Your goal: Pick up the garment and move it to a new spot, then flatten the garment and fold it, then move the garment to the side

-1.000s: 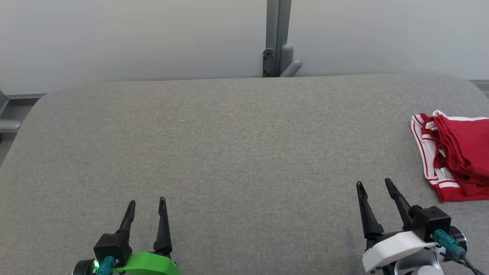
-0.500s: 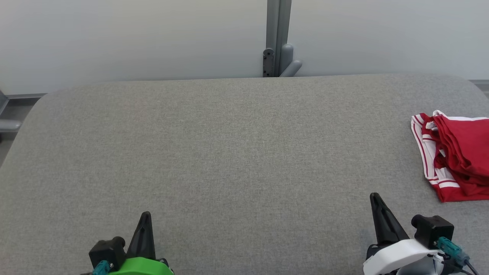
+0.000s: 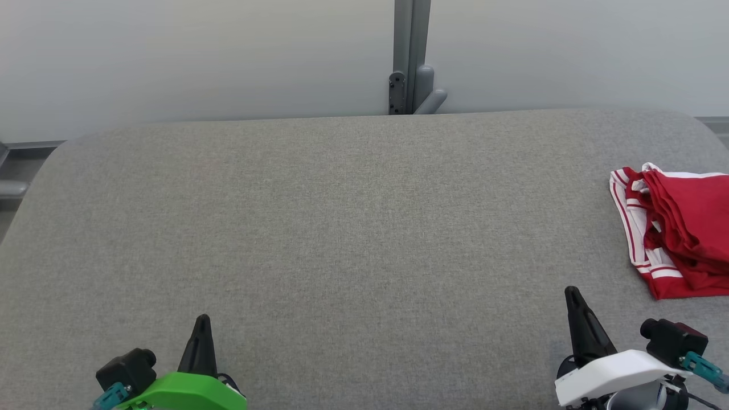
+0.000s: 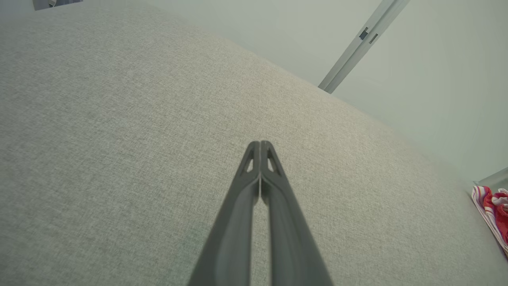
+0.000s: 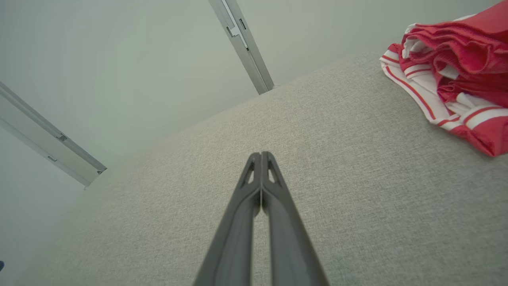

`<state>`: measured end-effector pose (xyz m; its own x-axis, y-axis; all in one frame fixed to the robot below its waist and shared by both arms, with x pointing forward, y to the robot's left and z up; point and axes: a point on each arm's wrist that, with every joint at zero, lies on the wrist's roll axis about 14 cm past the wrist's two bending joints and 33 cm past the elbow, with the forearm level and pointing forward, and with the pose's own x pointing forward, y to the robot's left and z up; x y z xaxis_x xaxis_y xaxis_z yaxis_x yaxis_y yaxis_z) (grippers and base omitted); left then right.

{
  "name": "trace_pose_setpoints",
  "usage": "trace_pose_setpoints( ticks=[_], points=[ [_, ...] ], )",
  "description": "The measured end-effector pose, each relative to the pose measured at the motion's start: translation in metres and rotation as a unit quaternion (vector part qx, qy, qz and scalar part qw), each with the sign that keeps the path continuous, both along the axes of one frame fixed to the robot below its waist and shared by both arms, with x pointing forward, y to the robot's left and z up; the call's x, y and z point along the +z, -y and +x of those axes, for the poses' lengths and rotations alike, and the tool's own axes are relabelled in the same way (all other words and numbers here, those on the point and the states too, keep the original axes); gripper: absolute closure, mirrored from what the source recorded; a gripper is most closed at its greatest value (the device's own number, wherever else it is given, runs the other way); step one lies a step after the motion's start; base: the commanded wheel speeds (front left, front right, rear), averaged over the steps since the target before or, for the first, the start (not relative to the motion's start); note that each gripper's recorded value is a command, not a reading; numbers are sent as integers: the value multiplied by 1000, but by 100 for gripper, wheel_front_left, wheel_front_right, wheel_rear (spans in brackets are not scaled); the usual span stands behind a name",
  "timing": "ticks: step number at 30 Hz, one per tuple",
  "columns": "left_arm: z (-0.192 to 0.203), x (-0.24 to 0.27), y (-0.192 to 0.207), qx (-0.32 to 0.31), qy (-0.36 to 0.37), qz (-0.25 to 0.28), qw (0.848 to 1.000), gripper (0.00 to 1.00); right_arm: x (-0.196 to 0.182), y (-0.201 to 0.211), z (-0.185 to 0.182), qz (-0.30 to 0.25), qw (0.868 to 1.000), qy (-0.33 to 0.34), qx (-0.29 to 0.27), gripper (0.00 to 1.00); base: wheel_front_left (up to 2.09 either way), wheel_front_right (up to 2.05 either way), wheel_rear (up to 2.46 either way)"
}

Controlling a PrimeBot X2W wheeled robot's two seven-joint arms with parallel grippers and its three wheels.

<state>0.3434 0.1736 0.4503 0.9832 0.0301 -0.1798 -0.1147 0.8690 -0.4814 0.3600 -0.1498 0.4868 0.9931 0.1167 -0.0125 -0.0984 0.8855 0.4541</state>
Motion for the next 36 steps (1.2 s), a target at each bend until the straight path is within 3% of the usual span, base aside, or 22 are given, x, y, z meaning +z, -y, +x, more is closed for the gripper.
trace_pose_setpoints(
  ticks=[15, 36],
  points=[
    [9, 4, -7, 19, -5, -109, 994, 100, 3, 13, 2, 112, 993, -11, -26, 100, 0, 0, 0],
    [20, 14, -12, 31, 2, -236, 971, 100, 7, 26, 5, 243, 969, -17, -49, 100, 0, 0, 0]
  ],
)
